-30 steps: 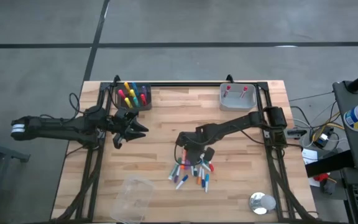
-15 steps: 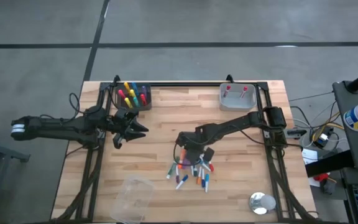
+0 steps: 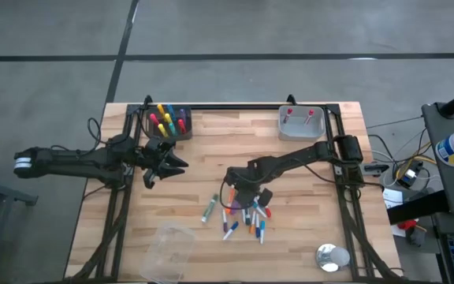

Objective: Pick & Place Markers
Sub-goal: Put the violet highlighter pen into the black bin

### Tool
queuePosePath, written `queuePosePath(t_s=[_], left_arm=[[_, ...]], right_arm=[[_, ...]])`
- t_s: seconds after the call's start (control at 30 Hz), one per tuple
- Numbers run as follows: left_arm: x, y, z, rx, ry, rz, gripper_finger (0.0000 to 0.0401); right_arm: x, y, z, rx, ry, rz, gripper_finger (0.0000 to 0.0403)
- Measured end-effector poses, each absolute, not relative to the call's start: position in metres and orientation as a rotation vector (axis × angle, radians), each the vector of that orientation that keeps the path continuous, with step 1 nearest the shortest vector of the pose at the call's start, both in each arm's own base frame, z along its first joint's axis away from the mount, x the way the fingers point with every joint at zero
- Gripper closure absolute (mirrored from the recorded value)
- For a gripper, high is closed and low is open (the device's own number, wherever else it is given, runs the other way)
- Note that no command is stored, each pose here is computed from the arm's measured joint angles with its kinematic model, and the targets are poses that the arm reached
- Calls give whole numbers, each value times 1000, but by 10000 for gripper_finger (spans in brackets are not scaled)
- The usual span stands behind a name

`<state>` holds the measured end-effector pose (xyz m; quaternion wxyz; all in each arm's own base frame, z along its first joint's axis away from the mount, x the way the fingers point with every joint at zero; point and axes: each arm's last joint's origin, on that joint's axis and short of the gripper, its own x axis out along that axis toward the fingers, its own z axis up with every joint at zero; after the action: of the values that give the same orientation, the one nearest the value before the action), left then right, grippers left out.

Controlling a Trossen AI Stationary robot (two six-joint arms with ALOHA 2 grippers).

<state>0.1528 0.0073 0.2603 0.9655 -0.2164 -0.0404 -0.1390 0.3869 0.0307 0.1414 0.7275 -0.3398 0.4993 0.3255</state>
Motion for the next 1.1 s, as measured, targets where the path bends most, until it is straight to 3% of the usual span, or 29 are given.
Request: queuePosePath(t_s=[0.77, 1.1], left_arm=[[153, 7, 260, -435, -82, -281, 282], [153, 7, 260, -436, -82, -281, 282]], right_arm=[[390, 32, 145, -647, 1132, 673, 301], [389, 32, 144, -630, 1146, 667, 331]])
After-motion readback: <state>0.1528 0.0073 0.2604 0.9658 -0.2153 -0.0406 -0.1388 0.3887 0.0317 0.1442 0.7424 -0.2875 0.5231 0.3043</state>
